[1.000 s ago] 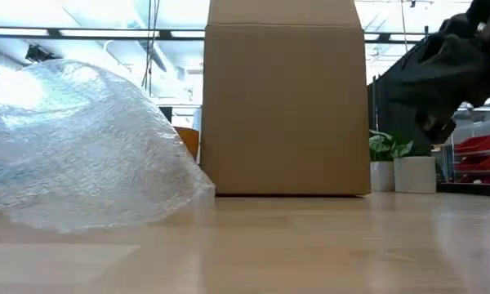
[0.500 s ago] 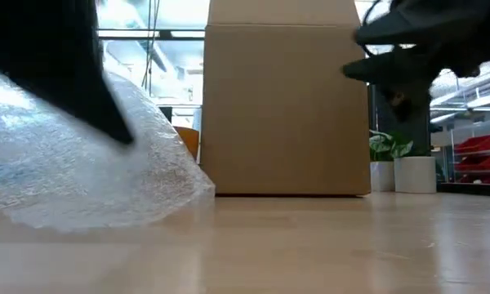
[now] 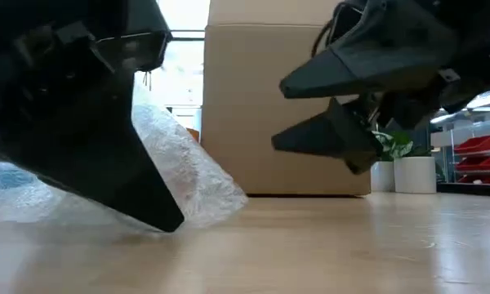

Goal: Wrap mug
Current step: Wrap the orange mug using the transparent bubble wrap

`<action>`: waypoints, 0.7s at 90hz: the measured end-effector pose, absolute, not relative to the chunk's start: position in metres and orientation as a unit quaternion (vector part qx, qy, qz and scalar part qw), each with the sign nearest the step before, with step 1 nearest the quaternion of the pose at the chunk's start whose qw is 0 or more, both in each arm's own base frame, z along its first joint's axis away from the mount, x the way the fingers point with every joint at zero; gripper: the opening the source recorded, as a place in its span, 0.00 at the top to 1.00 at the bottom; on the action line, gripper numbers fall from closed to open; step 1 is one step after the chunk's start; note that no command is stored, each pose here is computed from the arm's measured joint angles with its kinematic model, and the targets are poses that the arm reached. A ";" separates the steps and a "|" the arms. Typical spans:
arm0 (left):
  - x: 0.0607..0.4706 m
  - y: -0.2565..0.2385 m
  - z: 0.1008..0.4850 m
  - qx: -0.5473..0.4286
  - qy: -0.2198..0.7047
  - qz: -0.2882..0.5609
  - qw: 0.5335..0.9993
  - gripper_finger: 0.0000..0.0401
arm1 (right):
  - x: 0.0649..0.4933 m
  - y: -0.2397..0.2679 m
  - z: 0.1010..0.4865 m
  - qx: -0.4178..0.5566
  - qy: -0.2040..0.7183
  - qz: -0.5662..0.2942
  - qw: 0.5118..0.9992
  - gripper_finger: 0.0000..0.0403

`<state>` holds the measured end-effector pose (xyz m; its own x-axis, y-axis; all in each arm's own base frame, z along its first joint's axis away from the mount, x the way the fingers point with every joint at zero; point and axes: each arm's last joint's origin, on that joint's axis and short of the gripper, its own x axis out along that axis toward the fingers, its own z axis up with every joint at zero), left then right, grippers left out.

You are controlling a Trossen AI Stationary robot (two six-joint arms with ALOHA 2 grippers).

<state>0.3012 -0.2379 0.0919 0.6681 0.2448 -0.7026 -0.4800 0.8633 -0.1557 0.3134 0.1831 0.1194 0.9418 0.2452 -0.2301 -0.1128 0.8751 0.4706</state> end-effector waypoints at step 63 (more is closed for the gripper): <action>0.333 -0.256 0.249 0.008 0.246 0.143 0.959 1.00 | 0.317 0.268 0.181 -0.180 0.134 -0.093 0.970 0.51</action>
